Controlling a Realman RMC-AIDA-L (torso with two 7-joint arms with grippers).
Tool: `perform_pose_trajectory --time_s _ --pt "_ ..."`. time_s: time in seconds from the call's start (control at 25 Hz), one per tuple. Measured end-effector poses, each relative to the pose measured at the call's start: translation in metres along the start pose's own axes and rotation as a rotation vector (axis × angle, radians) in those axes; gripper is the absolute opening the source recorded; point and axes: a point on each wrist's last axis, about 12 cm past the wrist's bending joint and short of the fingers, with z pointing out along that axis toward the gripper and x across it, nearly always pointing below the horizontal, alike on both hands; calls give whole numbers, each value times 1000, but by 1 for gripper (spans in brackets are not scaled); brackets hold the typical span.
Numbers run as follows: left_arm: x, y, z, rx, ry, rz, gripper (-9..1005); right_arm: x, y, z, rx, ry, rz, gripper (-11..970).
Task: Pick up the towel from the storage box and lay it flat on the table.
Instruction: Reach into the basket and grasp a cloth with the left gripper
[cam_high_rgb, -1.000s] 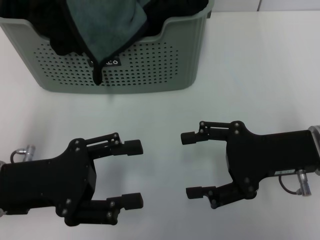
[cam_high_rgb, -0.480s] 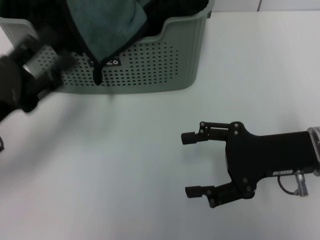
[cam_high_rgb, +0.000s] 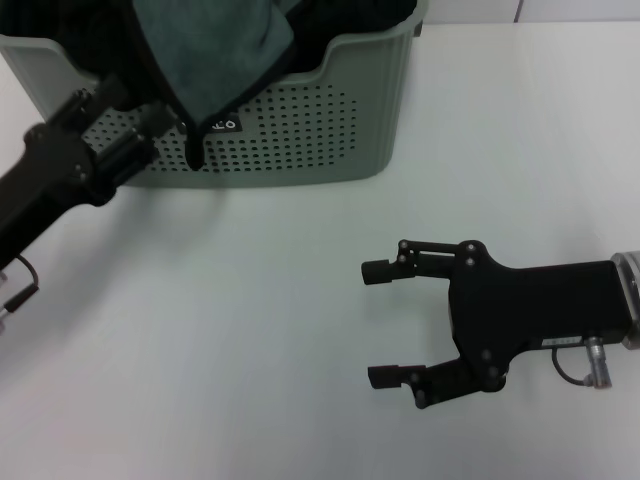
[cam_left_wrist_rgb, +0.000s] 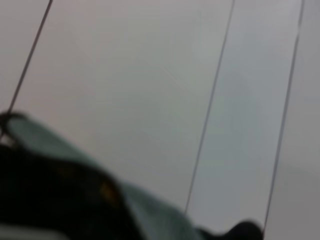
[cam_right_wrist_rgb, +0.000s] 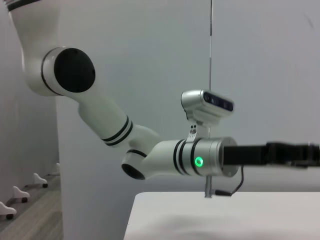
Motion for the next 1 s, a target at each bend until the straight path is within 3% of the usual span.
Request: perform_pose_trajectory --time_s 0.28,0.52,1.0 --pt "19 -1 -5 -50 98 -46 783 0 -1 0 6 3 -1 873" --pt "33 4 8 -90 187 -66 781 -1 -2 1 3 3 -3 872" --pt "36 4 27 -61 216 -91 776 1 0 3 -5 5 3 873"
